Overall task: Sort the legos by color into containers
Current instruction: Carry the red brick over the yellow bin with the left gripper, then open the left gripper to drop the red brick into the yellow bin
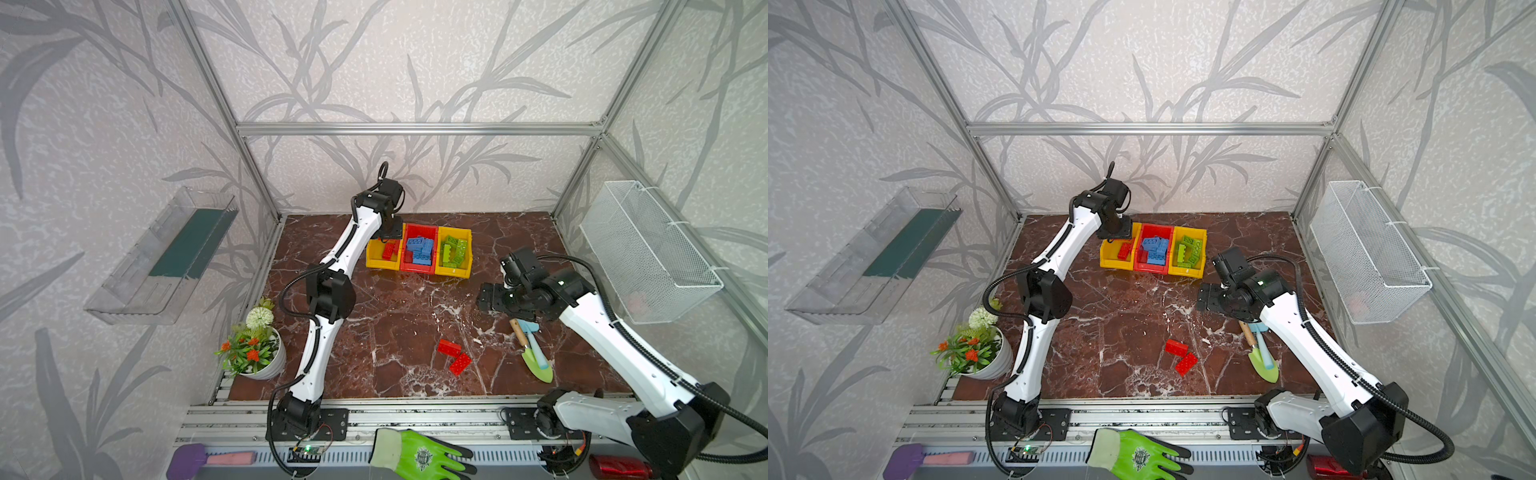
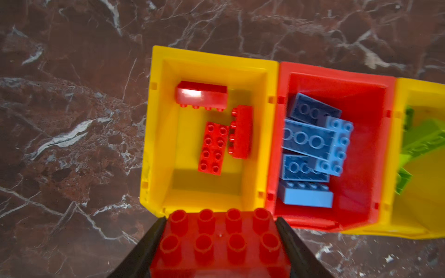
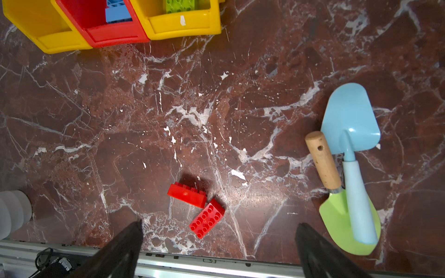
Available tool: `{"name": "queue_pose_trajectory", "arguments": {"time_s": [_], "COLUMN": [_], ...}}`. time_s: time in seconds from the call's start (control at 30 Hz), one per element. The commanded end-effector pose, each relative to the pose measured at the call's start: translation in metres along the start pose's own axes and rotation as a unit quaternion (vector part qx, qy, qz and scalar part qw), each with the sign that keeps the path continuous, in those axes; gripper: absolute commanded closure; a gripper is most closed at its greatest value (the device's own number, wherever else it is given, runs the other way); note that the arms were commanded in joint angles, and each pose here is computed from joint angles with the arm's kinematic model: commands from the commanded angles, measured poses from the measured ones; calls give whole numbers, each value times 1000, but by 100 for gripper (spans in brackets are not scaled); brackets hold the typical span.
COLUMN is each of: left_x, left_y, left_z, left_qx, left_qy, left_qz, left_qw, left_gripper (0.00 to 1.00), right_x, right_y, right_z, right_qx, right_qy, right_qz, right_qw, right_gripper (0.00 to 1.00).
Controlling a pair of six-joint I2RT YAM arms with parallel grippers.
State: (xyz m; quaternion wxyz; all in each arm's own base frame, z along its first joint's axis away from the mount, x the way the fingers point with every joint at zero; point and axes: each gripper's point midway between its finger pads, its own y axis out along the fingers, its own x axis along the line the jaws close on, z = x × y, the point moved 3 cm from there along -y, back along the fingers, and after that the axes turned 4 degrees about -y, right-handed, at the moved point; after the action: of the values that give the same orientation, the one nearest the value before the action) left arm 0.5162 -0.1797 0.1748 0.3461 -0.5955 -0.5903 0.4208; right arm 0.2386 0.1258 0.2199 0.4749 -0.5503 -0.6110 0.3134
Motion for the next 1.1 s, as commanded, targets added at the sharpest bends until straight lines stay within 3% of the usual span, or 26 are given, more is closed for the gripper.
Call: {"name": "queue_pose_trajectory", "arguments": {"time_s": [0.0, 0.27, 0.43, 0.57, 0.83, 0.93, 1.07], "left_x": [-9, -6, 1, 5, 6, -2, -34], "left_y": [2, 23, 34, 37, 21, 2, -30], "left_z": [-10, -19, -21, -22, -28, -26, -18], "left_qx": [-8, -7, -5, -10, -26, -20, -1], "left_qy": [-2, -27, -36, -38, -47, -49, -46], "left_qz": [43, 62, 56, 45, 46, 81, 203], "left_qw": [999, 998, 998, 998, 998, 995, 978], "left_gripper": [47, 46, 33, 16, 15, 15, 15], "right_x": [8, 25, 33, 35, 30, 27, 21], "right_y": [-2, 12, 13, 13, 8, 5, -3], "right_z": [-17, -43, -54, -58, -50, -42, -28], "right_qx": [-17, -11, -8, -4, -3, -3, -2], "right_qy": [-5, -5, -26, -36, -41, -42, -43], "right_qz": [-2, -1, 4, 7, 5, 0, -11], "right_qw": [1000, 1000, 1000, 999, 999, 999, 999], "right_gripper": [1, 1, 1, 1, 1, 1, 1]}}
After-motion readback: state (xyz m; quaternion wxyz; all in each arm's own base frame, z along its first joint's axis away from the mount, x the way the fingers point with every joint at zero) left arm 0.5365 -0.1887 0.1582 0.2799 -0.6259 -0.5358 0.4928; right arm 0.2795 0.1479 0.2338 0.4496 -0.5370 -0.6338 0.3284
